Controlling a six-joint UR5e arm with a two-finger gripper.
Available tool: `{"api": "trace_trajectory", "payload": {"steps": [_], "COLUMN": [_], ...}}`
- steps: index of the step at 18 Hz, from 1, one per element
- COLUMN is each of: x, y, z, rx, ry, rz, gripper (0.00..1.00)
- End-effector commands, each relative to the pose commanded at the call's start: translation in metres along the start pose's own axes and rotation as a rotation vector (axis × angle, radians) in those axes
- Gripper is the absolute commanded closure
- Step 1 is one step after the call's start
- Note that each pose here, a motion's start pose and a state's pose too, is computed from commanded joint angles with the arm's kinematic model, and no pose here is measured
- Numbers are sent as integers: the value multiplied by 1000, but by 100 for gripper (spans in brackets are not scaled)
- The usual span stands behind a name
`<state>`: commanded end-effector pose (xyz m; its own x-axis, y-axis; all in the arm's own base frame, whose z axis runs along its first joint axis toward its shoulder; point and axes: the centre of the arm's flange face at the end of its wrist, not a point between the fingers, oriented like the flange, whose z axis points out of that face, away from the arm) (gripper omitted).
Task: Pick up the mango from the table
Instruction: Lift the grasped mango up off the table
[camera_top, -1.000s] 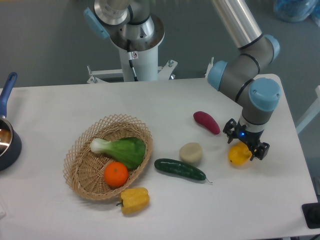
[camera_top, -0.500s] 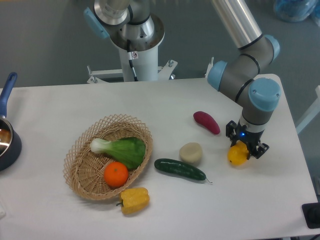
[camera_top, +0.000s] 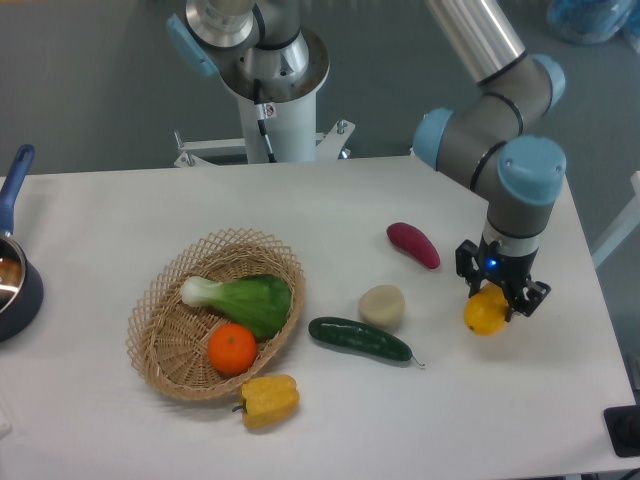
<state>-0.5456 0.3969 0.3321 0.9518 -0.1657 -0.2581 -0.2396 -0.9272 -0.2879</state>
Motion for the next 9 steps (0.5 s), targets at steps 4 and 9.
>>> {"api": "trace_trajectory", "payload": {"steps": [4, 9], "x": [-1, -1], "y": [-31, -45], "z": [-68, -107], "rx": [256, 345], "ry": [-26, -31], "rz": [-130, -283], "gripper": [69, 69]}}
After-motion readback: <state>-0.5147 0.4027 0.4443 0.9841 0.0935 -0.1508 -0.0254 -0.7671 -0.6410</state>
